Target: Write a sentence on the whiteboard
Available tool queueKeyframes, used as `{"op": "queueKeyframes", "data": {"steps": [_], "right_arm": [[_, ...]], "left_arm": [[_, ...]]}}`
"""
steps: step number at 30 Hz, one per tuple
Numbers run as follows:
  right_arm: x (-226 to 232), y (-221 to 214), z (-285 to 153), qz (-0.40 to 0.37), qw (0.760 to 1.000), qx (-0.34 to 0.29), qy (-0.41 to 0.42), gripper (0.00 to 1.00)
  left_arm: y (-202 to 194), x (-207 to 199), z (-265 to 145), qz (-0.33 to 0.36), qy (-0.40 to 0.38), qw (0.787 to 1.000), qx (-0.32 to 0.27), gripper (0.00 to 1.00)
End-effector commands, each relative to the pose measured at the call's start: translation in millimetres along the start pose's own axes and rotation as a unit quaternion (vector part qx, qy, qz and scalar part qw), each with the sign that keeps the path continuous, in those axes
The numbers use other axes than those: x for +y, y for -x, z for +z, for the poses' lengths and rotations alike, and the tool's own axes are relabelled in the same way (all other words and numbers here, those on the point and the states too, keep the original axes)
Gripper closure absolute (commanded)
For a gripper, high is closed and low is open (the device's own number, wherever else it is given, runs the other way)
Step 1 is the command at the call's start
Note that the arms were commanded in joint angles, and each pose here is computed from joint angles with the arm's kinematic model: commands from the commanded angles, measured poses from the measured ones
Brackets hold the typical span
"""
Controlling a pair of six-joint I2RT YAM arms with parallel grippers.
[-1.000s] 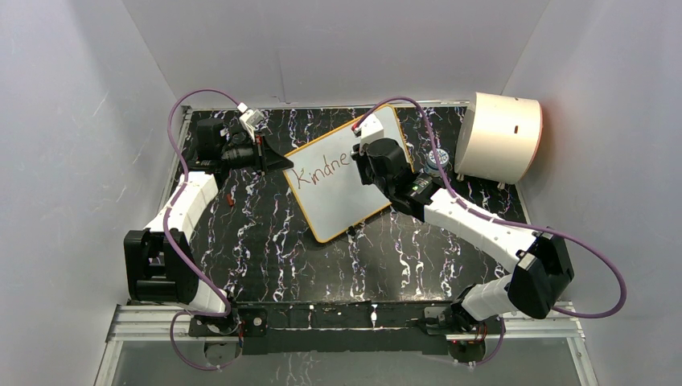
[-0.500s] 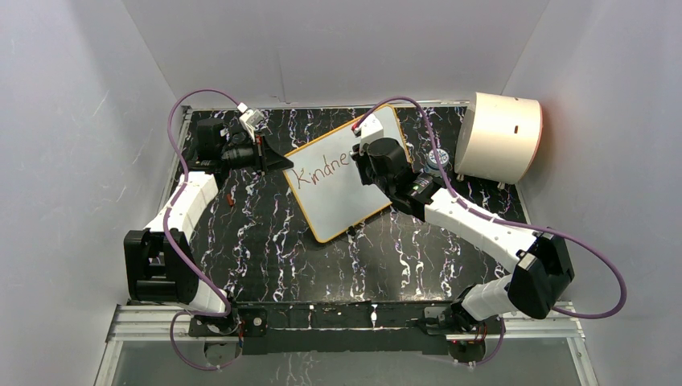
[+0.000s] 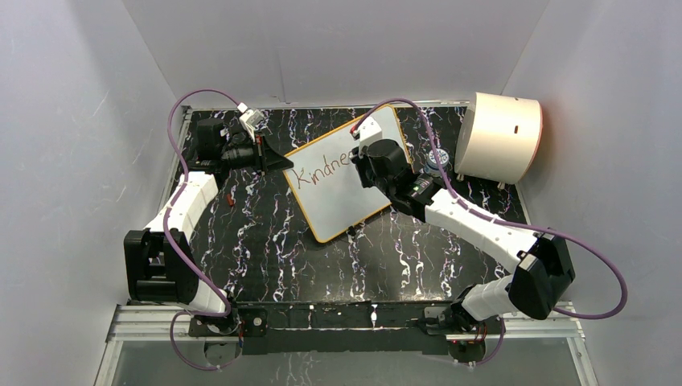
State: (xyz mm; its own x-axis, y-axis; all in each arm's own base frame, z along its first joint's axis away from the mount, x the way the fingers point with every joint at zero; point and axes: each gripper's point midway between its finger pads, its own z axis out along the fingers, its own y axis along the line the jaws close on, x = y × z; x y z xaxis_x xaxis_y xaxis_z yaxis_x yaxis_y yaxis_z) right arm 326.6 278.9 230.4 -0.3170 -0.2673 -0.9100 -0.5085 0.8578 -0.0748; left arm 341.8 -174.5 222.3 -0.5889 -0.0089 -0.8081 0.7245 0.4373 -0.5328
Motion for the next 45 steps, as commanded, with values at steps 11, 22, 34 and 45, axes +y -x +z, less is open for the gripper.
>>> {"op": "queueKeyframes", "data": {"steps": [11,22,34,45], "right_arm": [[-14.8,-7.7,-11.0,-0.002,0.999,0.008,-0.033,1.00],[-2.6,-12.1,-13.9,0.004,1.000,0.013,0.004,1.00],[-7.4,11.1,-19.4,0.029,0.999,-0.033,-0.008,1.00],[-29.9,24.8,-21.3,0.042,0.997,-0.055,-0.041,1.00]], "left_arm": [[-43.6,-1.2,10.0,-0.037,-0.010,0.998,0.057,1.00],[-43.7,-1.0,10.0,-0.037,-0.010,0.998,0.057,1.00],[-42.7,-1.5,9.5,-0.035,-0.008,0.998,0.056,1.00],[-42.5,-1.4,9.4,-0.035,-0.008,0.998,0.056,1.00]]}}
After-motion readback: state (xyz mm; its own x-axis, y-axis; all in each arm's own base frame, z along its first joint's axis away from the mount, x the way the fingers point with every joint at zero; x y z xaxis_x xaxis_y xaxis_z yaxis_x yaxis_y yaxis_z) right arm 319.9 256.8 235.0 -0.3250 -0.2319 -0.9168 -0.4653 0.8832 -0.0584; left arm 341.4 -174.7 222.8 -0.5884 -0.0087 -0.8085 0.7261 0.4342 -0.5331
